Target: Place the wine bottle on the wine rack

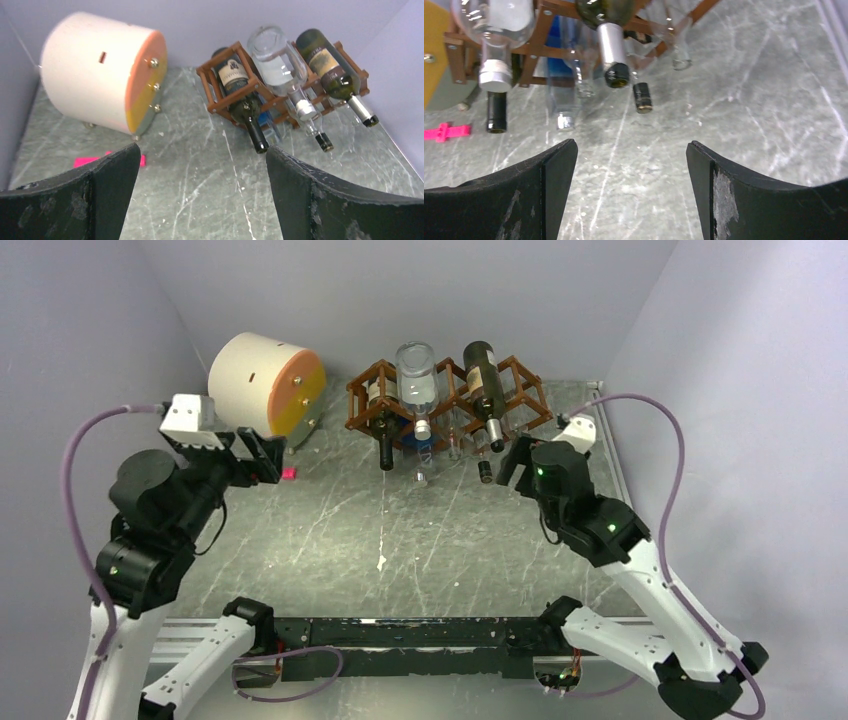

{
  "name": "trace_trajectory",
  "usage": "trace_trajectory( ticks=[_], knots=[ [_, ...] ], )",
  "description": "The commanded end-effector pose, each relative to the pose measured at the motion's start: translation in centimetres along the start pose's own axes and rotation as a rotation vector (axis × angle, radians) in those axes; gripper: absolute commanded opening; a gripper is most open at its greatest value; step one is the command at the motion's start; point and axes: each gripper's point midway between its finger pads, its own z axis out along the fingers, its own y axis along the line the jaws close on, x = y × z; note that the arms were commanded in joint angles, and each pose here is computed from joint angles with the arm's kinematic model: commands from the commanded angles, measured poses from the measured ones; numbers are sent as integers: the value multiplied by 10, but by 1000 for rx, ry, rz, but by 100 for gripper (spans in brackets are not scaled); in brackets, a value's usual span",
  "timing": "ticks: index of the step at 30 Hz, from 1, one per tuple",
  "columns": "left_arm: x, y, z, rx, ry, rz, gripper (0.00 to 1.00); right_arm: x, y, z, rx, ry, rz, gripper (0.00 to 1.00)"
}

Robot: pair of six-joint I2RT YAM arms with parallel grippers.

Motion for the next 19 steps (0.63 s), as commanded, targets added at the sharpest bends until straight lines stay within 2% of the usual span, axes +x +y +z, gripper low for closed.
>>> trace_trajectory(
  ticks=[1, 11, 19],
  knots=[
    [-21, 15, -24, -77, -36, 55, 100, -5, -45, -26, 141, -34, 14, 84],
    [-44, 20, -47, -124, -30, 62, 100, -86, -59, -89, 77, -231, 40, 86],
    [-49, 18, -58, -107, -74, 61, 100, -94, -64, -92, 93, -275, 28, 88]
  ],
)
